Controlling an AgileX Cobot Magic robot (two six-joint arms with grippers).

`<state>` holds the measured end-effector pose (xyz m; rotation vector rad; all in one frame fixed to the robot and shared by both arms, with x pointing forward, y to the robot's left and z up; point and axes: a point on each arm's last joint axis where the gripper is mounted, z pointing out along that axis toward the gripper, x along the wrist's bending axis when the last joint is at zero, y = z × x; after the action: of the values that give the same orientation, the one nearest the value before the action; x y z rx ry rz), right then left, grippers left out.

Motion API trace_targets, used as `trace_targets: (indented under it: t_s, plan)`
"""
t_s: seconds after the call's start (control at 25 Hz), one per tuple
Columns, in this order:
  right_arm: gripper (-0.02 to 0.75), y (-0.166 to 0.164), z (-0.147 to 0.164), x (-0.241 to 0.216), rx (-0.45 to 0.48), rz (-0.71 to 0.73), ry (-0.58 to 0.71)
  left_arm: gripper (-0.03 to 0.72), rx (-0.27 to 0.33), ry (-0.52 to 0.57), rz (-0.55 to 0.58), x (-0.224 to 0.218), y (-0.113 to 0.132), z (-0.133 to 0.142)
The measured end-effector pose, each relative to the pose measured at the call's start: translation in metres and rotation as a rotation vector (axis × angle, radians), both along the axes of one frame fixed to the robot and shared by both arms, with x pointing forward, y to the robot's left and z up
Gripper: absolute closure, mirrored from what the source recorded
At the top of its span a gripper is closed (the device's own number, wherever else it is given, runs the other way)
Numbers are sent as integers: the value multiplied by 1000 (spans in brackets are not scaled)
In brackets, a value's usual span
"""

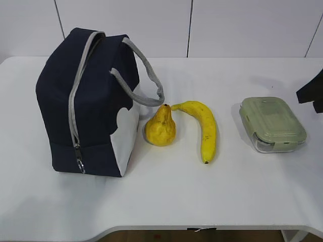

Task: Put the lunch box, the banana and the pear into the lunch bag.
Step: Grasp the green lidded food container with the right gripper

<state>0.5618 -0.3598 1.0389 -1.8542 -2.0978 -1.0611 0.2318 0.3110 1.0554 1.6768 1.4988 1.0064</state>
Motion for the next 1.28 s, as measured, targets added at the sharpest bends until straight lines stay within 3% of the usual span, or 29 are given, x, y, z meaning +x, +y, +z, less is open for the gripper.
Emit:
trace_targets:
  t_s: [0.16, 0.56, 0.92, 1.28]
  plan:
    - [183, -6, -9, 13, -3, 4, 17, 454, 0, 0, 0, 0, 0, 0]
    - [179, -28, -25, 57, -79, 25, 17, 454, 0, 0, 0, 0, 0, 0]
    - [180, -33, -61, 69, -54, 26, 102, 453, 0, 0, 0, 0, 0, 0]
    - [180, -34, -69, 70, -48, 27, 120, 452, 0, 0, 0, 0, 0, 0]
